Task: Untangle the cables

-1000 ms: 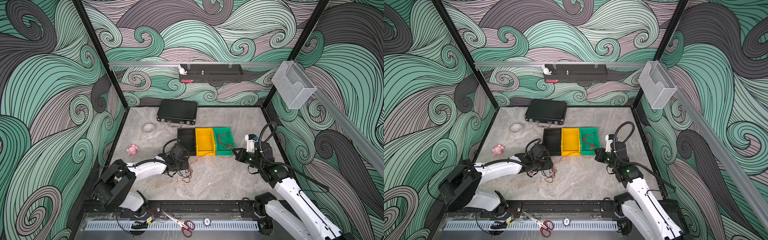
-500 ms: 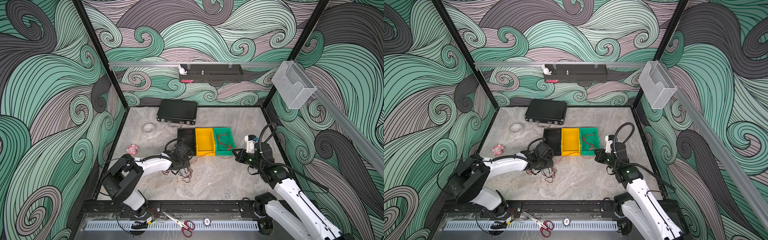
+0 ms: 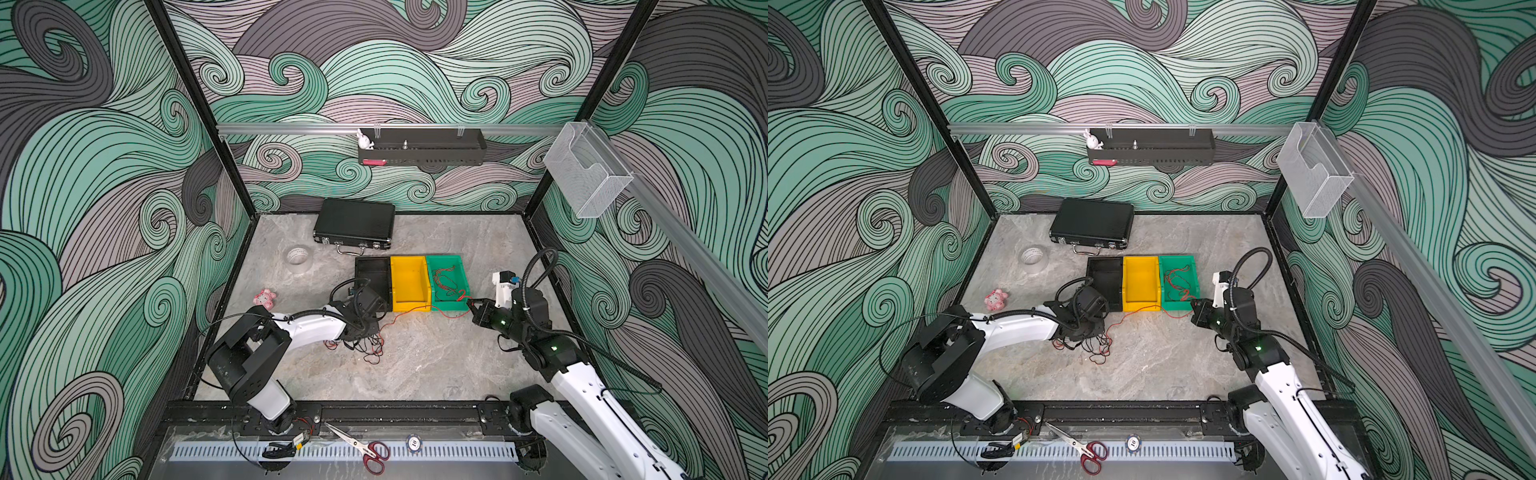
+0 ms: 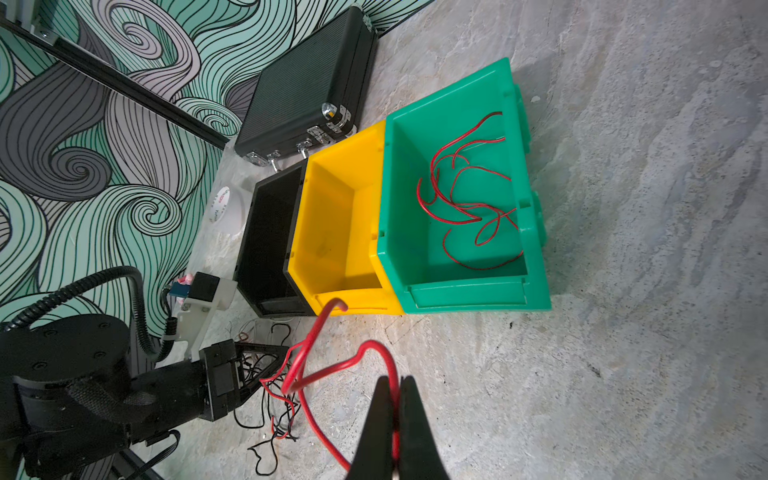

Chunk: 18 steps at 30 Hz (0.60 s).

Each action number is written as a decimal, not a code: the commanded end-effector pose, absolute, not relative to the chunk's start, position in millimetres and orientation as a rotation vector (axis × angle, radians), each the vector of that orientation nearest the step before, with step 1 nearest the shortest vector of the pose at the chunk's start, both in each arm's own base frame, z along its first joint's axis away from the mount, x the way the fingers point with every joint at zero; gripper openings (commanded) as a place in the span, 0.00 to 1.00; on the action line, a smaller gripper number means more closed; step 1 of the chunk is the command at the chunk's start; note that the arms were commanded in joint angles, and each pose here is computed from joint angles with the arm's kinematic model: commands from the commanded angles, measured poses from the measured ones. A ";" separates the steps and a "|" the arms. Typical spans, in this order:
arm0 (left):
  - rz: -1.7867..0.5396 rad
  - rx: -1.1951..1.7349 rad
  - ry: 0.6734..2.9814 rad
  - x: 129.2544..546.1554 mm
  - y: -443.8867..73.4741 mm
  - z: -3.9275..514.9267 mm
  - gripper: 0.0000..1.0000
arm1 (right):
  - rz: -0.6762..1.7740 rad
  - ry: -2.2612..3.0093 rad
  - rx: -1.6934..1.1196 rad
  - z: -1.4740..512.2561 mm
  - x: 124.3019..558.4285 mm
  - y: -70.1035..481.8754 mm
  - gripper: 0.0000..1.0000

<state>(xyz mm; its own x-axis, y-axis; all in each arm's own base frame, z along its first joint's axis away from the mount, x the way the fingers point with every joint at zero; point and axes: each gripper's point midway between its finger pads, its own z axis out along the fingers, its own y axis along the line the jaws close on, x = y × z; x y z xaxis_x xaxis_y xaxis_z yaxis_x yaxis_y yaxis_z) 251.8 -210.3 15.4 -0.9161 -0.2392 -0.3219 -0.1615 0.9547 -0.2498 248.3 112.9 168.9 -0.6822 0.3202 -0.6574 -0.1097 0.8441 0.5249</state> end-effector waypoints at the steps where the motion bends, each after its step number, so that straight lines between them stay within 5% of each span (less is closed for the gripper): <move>1: -0.203 -0.311 2.776 240.0 -190.7 14.5 0.00 | 0.598 2.218 0.178 170.5 247.2 98.2 0.02; 18: -0.168 -0.465 2.645 233.1 -122.8 51.9 0.00 | 0.364 2.248 0.392 159.9 245.8 35.5 0.02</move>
